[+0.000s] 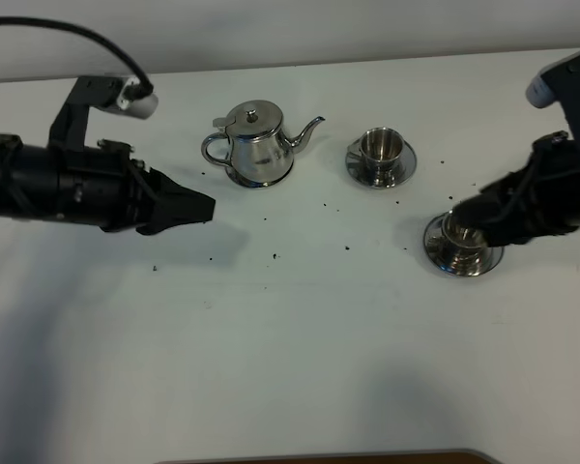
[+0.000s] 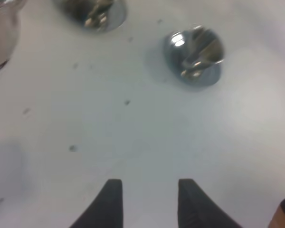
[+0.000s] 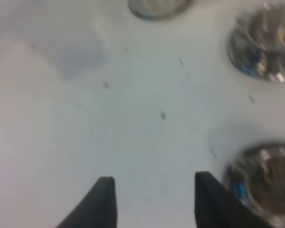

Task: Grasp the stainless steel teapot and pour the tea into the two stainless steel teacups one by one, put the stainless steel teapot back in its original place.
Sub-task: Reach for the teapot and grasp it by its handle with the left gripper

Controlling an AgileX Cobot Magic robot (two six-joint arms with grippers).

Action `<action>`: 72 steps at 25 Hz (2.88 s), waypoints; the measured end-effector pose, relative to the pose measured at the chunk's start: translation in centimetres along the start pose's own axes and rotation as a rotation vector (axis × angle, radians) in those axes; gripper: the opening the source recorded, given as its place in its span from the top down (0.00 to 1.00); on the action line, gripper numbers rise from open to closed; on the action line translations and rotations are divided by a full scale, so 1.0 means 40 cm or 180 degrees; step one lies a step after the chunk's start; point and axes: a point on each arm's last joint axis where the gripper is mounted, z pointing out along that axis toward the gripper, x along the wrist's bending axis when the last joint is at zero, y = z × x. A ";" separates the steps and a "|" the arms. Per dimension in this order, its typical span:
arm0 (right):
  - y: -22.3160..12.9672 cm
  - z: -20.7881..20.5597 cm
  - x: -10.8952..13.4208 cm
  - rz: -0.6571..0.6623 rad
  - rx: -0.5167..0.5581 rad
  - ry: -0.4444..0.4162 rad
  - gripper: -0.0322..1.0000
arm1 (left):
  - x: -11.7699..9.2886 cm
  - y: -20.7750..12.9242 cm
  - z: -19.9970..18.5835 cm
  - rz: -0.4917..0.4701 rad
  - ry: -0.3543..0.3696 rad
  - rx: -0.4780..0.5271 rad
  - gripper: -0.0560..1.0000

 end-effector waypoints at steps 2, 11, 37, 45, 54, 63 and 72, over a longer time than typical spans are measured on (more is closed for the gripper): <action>-0.011 -0.036 0.004 0.0143 0.0243 -0.0185 0.60 | 0.005 0.021 -0.014 -0.0091 0.0138 0.0076 0.62; -0.103 -0.178 0.044 0.0581 0.0915 -0.0806 0.60 | -0.005 0.122 -0.082 -0.0007 0.0444 0.0118 0.62; -0.373 -0.326 0.183 0.0257 0.0091 -0.1045 0.60 | -0.007 0.140 -0.092 0.0078 0.0488 0.0048 0.62; -0.373 -0.327 0.189 0.0367 0.0033 -0.0984 0.60 | -0.006 0.139 -0.092 0.0087 0.0497 0.0058 0.62; -0.383 -0.346 0.180 0.0674 -0.0165 -0.1253 0.60 | -0.006 0.140 -0.092 0.0092 0.0508 0.0050 0.62; -0.406 -0.379 0.179 0.1125 -0.0542 -0.1754 0.60 | -0.003 0.143 -0.092 0.0096 0.0551 0.0003 0.62; -0.450 -0.415 0.225 0.1136 -0.1145 -0.2098 0.60 | 0.036 0.142 -0.057 0.0096 0.0631 0.0028 0.62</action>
